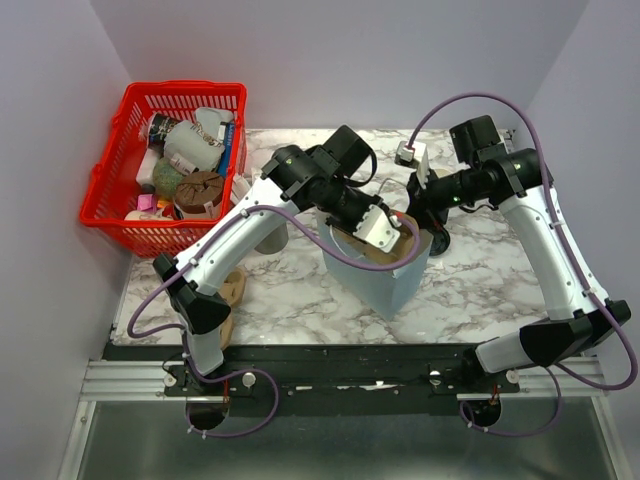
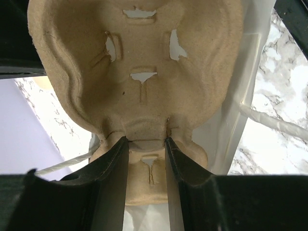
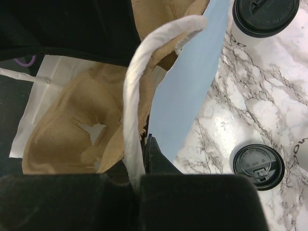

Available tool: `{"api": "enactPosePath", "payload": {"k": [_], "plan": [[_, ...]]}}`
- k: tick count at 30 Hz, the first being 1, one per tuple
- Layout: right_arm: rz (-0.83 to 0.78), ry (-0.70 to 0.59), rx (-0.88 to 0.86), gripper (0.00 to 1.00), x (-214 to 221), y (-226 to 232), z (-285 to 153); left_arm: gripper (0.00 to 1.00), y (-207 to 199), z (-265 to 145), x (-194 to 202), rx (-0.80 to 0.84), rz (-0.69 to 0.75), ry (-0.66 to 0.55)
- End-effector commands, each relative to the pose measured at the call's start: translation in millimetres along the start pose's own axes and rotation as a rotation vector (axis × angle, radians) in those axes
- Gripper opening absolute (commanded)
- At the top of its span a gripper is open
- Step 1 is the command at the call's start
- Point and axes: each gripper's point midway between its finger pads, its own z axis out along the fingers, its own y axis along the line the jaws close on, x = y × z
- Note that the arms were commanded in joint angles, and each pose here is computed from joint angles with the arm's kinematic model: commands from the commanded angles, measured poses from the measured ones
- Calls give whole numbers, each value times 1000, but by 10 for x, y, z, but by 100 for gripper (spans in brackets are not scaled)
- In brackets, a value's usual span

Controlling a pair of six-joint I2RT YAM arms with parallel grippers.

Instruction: Pack the takeout coffee

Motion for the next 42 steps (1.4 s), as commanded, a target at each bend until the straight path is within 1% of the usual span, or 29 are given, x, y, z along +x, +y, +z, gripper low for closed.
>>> {"api": "enactPosePath", "payload": {"k": [1, 6, 11, 13, 17, 18, 21, 23, 26, 29, 32, 34, 35, 37, 38, 39, 42], "plan": [[42, -19, 2, 0, -56, 24, 24, 0, -354, -17, 82, 140, -40, 71], [47, -30, 80, 0, -170, -131, -19, 0, -406, 19, 97, 158, -45, 80], [53, -18, 148, 0, -137, -252, -39, 0, -470, 36, 95, 174, -65, 77], [53, -22, 132, 0, -148, -238, -17, 0, -489, 78, 121, 186, -67, 79], [9, -54, -3, 0, -211, -15, 5, 0, -491, 180, 151, 161, -121, 43], [8, -52, -9, 0, -215, -17, 16, 0, -495, 271, 206, 155, -135, 45], [7, -37, -30, 0, -186, -4, 31, 0, -505, 362, 282, 158, -154, 60], [0, -30, -35, 0, -172, 5, 25, 0, -501, 406, 297, 160, -189, 63], [0, -27, -38, 0, -148, 21, 31, 0, -467, 431, 276, 145, -200, 66], [24, -26, -60, 0, -124, 63, 50, 0, -380, 431, 241, 97, -194, 76], [54, -19, -70, 0, -83, 85, 74, 0, -222, 377, 81, 10, -170, 56], [58, -13, -70, 0, -55, 86, 84, 0, -130, 327, 44, -40, -151, 80], [62, -3, -62, 0, -34, 74, 84, 0, -139, 360, 25, -33, -143, 93], [64, 6, -53, 0, -12, 65, 79, 0, -171, 303, 62, -3, -147, 139], [63, 8, -49, 0, -8, 66, 70, 0, -203, 369, 112, 34, -160, 157], [62, 5, -51, 0, -11, 71, 70, 0, -221, 304, 93, 50, -168, 168], [79, -2, -49, 0, -34, 60, 82, 0, -245, 336, 137, 85, -161, 189]]}}
